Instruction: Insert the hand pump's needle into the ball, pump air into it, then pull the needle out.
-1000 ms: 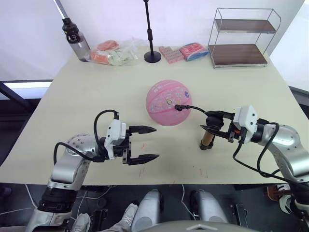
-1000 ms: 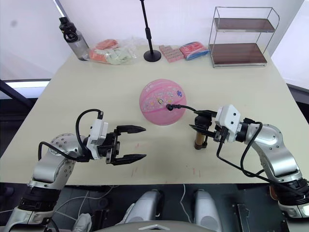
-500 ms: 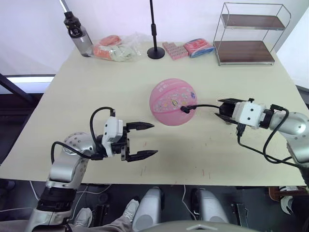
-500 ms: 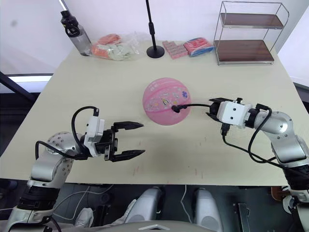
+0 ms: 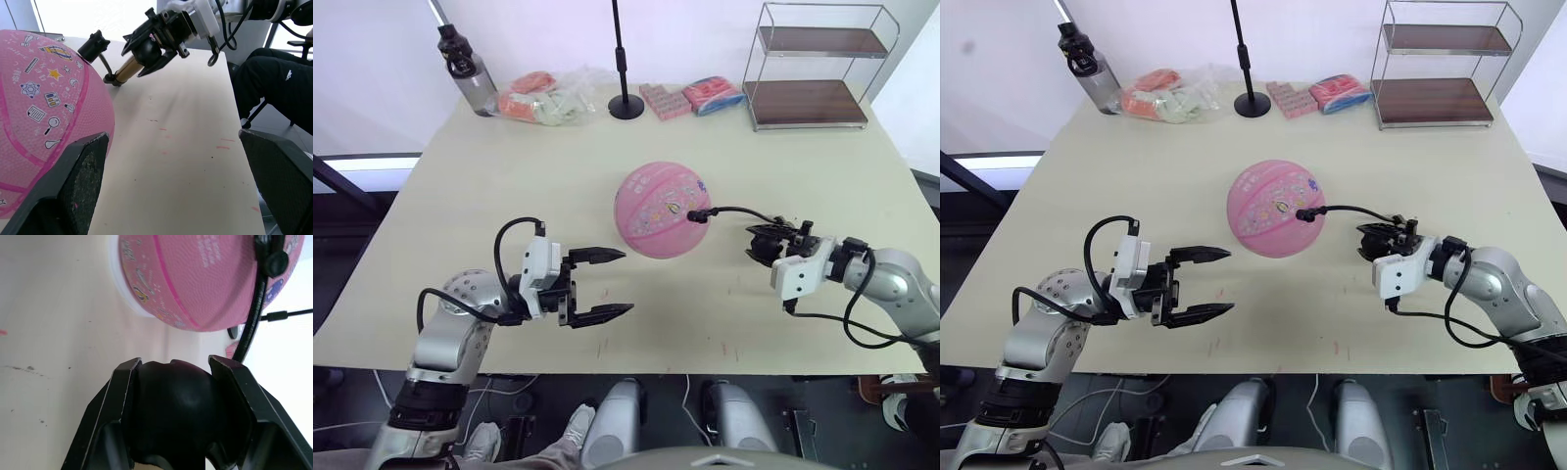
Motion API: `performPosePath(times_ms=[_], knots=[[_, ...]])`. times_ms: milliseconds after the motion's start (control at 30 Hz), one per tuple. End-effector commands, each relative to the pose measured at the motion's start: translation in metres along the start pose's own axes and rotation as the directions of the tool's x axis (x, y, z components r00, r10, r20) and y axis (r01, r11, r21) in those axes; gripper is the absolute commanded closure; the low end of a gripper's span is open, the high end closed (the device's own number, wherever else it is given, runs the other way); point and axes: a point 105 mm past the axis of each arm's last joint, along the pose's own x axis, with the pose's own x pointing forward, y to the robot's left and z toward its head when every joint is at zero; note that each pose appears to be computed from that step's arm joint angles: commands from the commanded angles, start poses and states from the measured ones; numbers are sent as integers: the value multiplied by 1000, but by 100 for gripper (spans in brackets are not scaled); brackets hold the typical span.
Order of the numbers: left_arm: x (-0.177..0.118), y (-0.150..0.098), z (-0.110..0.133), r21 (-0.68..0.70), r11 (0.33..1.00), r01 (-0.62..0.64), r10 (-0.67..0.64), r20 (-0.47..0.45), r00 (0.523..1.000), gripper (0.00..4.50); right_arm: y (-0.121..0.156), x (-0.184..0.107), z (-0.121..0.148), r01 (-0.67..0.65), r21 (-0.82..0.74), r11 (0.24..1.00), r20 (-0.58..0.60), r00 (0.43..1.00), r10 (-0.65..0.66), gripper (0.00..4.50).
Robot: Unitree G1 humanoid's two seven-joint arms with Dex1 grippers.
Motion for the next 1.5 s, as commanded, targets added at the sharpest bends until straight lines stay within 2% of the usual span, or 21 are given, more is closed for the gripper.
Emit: performPosePath(times_ms=[33, 100, 133, 200, 367, 467, 533, 633, 733, 833, 1033, 1233, 1500], knots=[[-1, -1, 12, 45, 999, 7, -8, 22, 1000, 0, 10, 2, 7, -12, 21, 1000, 42, 999, 11, 181], [-1, -1, 11, 46, 999, 9, -10, 21, 1000, 0, 12, 1, 7, -17, 29, 999, 44, 999, 16, 121], [-1, -1, 11, 46, 999, 10, -11, 20, 1000, 0, 14, 0, 7, -20, 39, 999, 46, 999, 18, 60], [-1, -1, 11, 46, 999, 14, -15, 18, 1000, 0, 17, -5, 8, -29, 55, 998, 59, 998, 26, 10], [0, -1, 9, 47, 999, 16, -16, 16, 1000, 0, 24, -17, 7, -50, 88, 995, 71, 996, 44, 10], [0, 2, 10, 55, 998, 5, -7, 24, 1000, 0, 24, -24, 6, -17, 171, 985, 82, 997, 3, 10], [1, 9, 13, 74, 997, -35, 33, 39, 999, 0, 18, -27, 7, 58, 347, 936, 88, 992, -94, 10], [4, 17, 18, 82, 993, -84, 79, 70, 994, 0, 16, -32, 10, 93, 524, 846, 99, 981, -169, 10], [7, 23, 24, 73, 988, -134, 126, 111, 986, 0, 11, -41, 18, 109, 686, 720, 117, 959, -257, 10], [8, 33, 32, 71, 976, -206, 194, 143, 970, 0, -2, -50, 25, 125, 780, 613, 119, 932, -343, 10], [15, 63, 49, 41, 932, -361, 349, 176, 920, 0, -10, -71, 40, 90, 878, 470, 136, 895, -425, 10], [28, 96, 65, -8, 884, -468, 463, 164, 871, 0, -13, -77, 51, 62, 884, 464, 165, 887, -432, 10], [56, 129, 82, -26, 849, -528, 526, 133, 840, 0, -19, -75, 57, 61, 884, 463, 184, 866, -465, 10]])
